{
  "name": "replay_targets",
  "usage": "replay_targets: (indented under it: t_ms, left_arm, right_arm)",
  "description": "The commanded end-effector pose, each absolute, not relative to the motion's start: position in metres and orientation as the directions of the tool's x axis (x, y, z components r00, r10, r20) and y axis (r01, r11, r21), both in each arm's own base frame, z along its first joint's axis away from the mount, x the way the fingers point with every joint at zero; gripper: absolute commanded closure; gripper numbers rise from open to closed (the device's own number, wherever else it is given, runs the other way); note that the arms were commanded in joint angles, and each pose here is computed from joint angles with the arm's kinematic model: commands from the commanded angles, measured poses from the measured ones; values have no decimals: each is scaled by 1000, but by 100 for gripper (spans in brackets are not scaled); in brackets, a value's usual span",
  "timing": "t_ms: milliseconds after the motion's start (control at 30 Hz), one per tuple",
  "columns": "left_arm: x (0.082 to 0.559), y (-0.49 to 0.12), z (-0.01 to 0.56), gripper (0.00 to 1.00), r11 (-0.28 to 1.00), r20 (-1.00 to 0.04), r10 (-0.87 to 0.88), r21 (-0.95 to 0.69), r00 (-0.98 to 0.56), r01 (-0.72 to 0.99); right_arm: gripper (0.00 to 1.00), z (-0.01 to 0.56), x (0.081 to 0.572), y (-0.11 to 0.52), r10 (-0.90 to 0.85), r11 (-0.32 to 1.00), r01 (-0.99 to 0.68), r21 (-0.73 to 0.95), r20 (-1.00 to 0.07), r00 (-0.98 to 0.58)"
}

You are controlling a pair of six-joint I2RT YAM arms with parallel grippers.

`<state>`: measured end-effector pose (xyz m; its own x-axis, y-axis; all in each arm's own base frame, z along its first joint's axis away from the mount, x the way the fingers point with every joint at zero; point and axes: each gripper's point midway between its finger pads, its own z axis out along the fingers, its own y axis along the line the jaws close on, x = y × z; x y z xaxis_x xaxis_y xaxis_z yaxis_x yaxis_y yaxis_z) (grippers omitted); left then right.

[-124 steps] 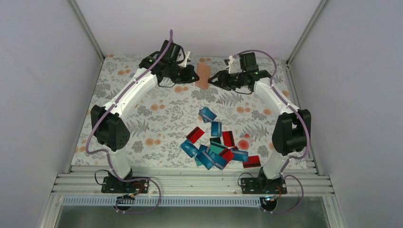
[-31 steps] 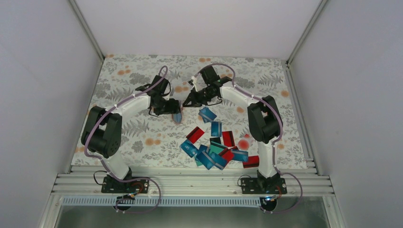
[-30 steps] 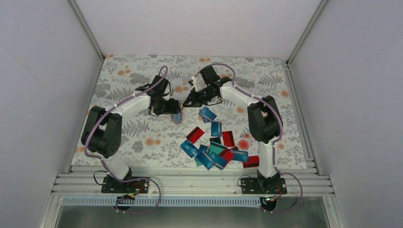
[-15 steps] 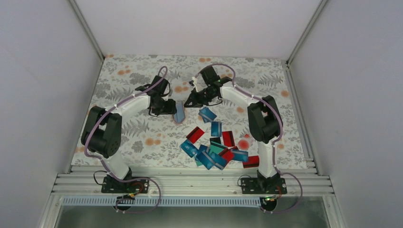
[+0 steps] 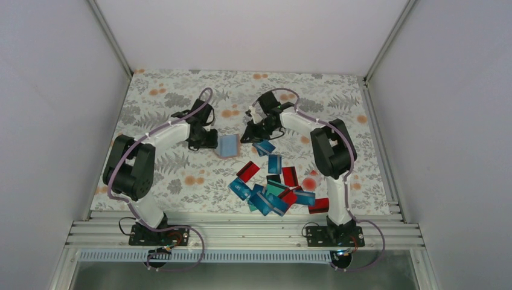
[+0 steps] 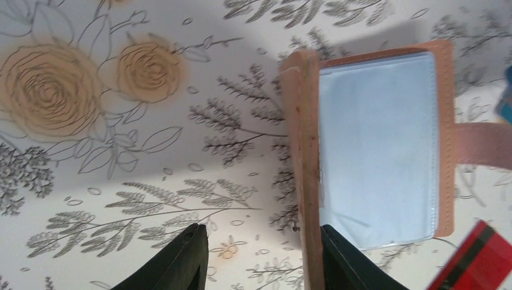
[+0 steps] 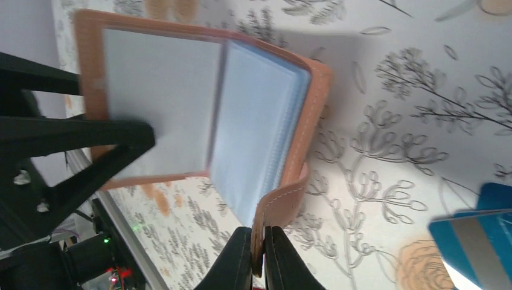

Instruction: Put the credit cards into the card holder

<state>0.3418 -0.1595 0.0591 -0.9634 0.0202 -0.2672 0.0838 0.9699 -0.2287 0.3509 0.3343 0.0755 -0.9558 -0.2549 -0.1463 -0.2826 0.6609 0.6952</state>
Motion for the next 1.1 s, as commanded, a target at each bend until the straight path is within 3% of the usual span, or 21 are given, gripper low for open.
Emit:
replay_targets:
  t_ms: [0,367,567,733,1067]
  left_arm:
    - [339,-141,46,57,986,-259,22,-155,-966,64]
    - [338,-121,31,59,991,-225,-29,-137,-974,2]
    - [338,-135,42,52,976,-225,-41,-218,-974,9]
    - [340,-148,59,47,960,-237,-28,-278,-971,41]
    - [344,-163,94,40,941,-282,9,-323,-959,104]
  right_arm:
    - [96,48,350,320,-252,702,-255,664,-104,-962]
    - [96,17,351,308,-249,740,-231,631,-61,-966]
    - [95,26,353,307,-268,740,-261,620,-83,-960]
    - [79,52,357,310,-299,717,-320,620,-141,-944]
    - [49,76,349,277,-278,810,-334,482,-186,-942]
